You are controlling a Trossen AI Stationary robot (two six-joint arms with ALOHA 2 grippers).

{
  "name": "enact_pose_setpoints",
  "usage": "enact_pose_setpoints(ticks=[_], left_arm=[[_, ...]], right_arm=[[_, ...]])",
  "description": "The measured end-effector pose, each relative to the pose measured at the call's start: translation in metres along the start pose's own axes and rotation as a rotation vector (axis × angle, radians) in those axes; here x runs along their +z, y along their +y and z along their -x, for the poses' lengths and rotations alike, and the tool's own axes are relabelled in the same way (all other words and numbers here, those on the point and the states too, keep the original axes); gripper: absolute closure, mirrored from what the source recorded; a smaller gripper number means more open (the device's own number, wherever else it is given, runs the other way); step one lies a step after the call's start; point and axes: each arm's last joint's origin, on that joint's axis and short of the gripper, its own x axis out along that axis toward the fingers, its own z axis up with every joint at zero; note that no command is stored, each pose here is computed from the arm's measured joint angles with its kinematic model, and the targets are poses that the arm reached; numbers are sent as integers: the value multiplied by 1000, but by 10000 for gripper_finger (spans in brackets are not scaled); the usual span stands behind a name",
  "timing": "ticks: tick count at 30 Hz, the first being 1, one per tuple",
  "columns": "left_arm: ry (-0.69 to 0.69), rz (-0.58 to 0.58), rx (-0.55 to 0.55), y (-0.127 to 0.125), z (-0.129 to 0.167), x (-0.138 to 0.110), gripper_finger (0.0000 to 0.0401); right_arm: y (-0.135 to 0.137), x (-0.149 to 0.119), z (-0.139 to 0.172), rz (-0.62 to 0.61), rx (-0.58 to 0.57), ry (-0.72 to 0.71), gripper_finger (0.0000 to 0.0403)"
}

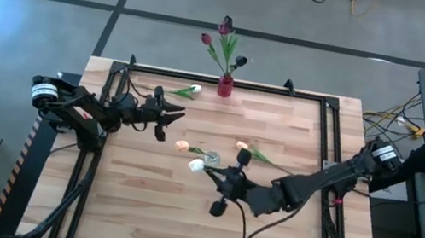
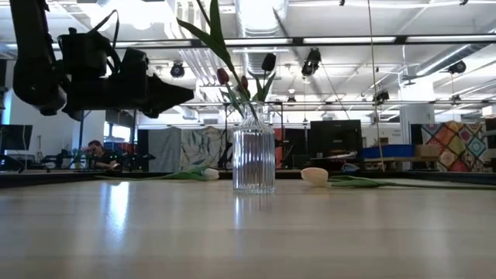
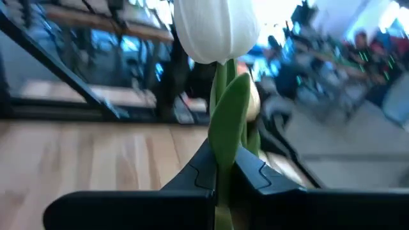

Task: Sort flowers into vase by color
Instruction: Put the bottom white tulip into the transparent vase

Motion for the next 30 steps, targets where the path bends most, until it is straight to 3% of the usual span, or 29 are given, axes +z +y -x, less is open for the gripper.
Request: enact_pose_setpoints(ticks=[13, 23, 30], left_arm=[[-5, -4, 0, 0, 0, 1, 326], [-26, -6, 0, 1, -4, 4, 326], [-25, 16, -3, 1, -4, 4, 326]], right_arm=[[-46, 12, 0, -62, 36, -314, 393], [-64, -15, 8, -145, 25, -493, 394], [-66, -25, 12, -176, 17, -533, 394]])
